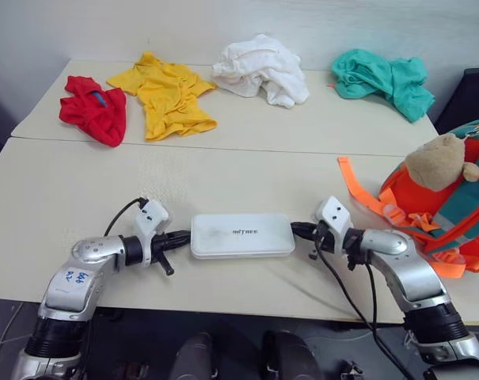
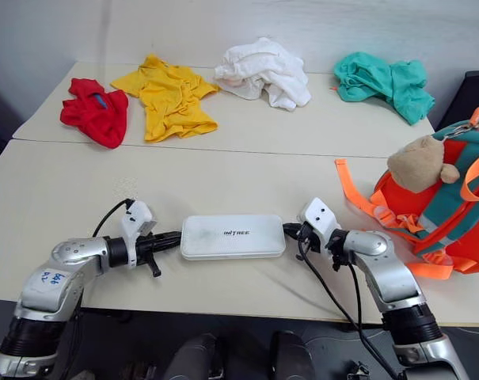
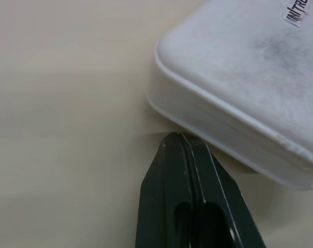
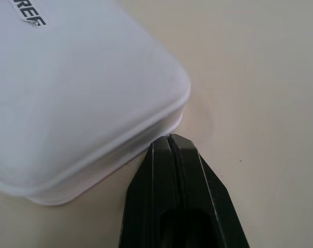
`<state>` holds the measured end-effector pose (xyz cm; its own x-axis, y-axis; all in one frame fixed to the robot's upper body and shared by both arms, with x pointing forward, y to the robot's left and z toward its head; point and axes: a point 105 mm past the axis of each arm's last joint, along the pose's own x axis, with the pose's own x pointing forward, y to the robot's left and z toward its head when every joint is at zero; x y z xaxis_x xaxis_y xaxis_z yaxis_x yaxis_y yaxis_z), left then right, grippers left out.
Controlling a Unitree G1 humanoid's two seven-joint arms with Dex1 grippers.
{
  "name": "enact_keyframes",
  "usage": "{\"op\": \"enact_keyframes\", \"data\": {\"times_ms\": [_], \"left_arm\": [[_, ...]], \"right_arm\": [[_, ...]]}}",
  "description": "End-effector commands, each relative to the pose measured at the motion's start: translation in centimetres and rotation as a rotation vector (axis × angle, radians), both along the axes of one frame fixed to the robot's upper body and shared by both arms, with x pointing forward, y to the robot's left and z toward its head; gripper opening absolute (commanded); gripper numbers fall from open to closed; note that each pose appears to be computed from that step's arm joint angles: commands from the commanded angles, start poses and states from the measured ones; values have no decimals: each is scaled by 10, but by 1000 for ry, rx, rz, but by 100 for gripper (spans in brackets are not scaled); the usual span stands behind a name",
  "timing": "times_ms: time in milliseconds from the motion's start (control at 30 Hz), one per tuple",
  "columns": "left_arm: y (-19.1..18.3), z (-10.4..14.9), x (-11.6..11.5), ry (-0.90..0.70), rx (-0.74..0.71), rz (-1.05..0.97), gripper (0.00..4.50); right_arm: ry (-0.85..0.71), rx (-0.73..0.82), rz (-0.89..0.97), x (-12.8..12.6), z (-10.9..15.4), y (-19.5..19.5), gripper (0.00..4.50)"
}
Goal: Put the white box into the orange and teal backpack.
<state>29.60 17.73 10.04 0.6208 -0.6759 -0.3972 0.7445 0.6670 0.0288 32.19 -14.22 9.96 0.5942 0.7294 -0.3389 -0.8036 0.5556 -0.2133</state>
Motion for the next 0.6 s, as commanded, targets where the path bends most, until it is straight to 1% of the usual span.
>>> {"op": "enact_keyframes", "data": {"times_ms": [33, 67, 100, 133, 167, 200, 233, 267, 333, 367, 433, 500, 567, 600], "left_arm": [[32, 1, -6, 22, 47, 89, 2], [40, 1, -8, 62, 29, 124, 19], [46, 3, -12, 106, -26, 145, 40], [46, 10, -16, 157, -119, 142, 58], [47, 15, -22, 248, -221, 149, 90], [45, 22, -28, 309, -293, 121, 117], [45, 28, -33, 367, -350, 106, 151], [46, 30, -36, 416, -376, 110, 181], [50, 34, -32, 486, -431, 156, 243], [50, 32, -31, 552, -444, 174, 279], [52, 21, -16, 644, -424, 287, 337], [38, 23, -8, 685, -459, 256, 399], [23, 27, -10, 758, -522, 150, 399], [12, 23, -7, 797, -529, 127, 399]], "right_arm": [[-53, -15, -15, 3, 13, -15, 0], [-56, -18, -16, 2, 14, -17, 0], [-58, -19, -14, 2, 14, -18, 0], [-59, -18, -10, 1, 14, -18, 0], [-59, -16, -4, 1, 15, -18, 0], [-57, -11, 3, 0, 15, -18, 0], [-55, -10, 15, -1, 15, -18, 0], [-56, -10, 26, -2, 15, -18, 0], [-49, -12, 51, -4, 14, -16, 0], [-49, -17, 65, -5, 14, -15, 0], [-47, -33, 92, -6, 13, -14, 0], [-47, -38, 112, -7, 13, -12, 0], [-43, -34, 123, -7, 12, -10, 0], [-46, -39, 138, -7, 12, -7, 0]]}}
